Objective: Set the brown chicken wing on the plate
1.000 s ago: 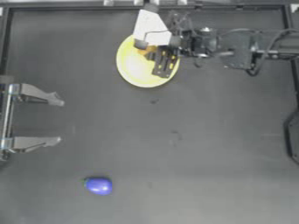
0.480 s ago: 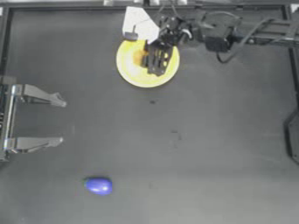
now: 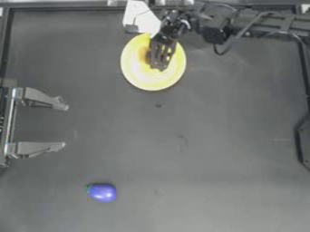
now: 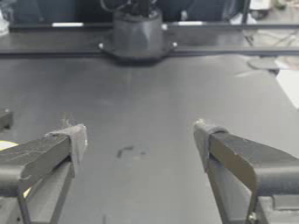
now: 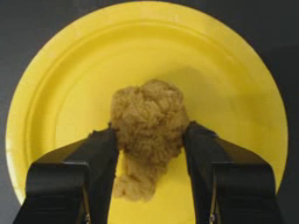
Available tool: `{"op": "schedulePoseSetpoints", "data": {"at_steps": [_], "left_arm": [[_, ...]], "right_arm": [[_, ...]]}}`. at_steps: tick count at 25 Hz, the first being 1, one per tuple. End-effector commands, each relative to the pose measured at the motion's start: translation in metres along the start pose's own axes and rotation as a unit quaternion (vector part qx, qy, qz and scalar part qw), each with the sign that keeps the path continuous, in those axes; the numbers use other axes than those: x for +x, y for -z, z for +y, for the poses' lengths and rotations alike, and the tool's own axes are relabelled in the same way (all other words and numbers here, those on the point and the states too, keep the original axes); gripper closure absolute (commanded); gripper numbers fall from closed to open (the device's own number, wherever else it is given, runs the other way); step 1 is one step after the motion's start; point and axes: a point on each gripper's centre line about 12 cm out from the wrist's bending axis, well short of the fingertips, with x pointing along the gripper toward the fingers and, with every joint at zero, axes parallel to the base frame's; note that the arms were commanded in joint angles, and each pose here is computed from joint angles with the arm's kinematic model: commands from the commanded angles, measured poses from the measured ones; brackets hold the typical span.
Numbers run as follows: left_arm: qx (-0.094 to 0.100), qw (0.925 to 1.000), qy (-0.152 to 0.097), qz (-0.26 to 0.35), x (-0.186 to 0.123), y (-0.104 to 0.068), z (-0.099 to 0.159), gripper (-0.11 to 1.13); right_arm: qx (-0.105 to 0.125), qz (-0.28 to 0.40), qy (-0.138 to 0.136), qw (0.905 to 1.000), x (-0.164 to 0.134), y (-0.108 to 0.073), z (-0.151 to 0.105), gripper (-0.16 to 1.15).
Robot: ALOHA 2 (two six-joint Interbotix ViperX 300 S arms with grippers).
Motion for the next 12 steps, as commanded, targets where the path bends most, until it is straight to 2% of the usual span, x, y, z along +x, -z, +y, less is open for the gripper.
{"op": "schedulePoseSetpoints", "data": {"at_steps": [1,5,7,8,12], "left_arm": [[0.001,1.0000,-0.001,-0.007,0.0042,-0.0075,0.0003,0.00],[0.001,1.0000,-0.002,-0.005,0.0041,-0.0062,0.0010,0.00],[0.001,1.0000,-0.003,-0.005,0.0041,-0.0062,0.0013,0.00],[0.001,1.0000,-0.003,-0.005,0.0041,-0.0067,0.0013,0.00],[0.001,1.0000,-0.004,-0.005,0.0041,-0.0062,0.0016,0.00]], "right_arm": [[-0.008,-0.009,0.001,0.9999,-0.0138,-0.0162,-0.0023,0.93],[-0.007,0.004,-0.007,0.9999,-0.0124,-0.0161,-0.0013,0.91],[-0.007,0.005,-0.009,0.9999,-0.0133,-0.0172,-0.0005,0.85],[-0.008,0.007,-0.010,0.9999,-0.0133,-0.0167,-0.0003,0.80],[-0.011,0.020,-0.026,0.9994,-0.0128,-0.0145,0.0047,0.42]]}}
